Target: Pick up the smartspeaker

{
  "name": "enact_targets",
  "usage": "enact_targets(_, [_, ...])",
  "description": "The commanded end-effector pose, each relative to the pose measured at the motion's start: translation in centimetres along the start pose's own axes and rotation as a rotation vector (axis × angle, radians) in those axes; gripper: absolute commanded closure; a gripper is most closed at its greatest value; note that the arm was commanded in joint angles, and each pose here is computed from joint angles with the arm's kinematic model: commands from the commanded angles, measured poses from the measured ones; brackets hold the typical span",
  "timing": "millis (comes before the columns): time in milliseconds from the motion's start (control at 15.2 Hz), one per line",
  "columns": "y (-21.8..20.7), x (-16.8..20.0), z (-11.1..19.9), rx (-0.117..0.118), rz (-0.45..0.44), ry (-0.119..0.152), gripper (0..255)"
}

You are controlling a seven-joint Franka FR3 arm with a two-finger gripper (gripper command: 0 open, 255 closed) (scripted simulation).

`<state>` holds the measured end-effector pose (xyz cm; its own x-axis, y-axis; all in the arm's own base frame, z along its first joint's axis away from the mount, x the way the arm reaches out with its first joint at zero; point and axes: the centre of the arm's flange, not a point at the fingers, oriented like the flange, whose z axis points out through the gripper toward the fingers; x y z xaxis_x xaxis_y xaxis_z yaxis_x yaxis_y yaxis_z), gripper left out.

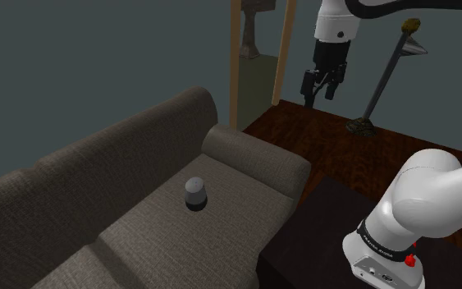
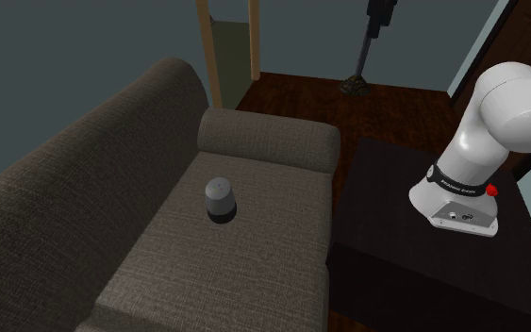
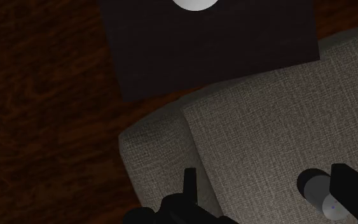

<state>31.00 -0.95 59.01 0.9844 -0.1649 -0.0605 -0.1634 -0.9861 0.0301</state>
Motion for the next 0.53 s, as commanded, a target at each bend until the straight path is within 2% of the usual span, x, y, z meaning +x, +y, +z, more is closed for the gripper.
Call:
enact_targets(0, [0.0, 0.0, 0.0, 0.0, 0.0, 0.0, 0])
enact_targets(462, [-6.5, 3.5, 5.7, -0.004, 0.127, 0.003, 0])
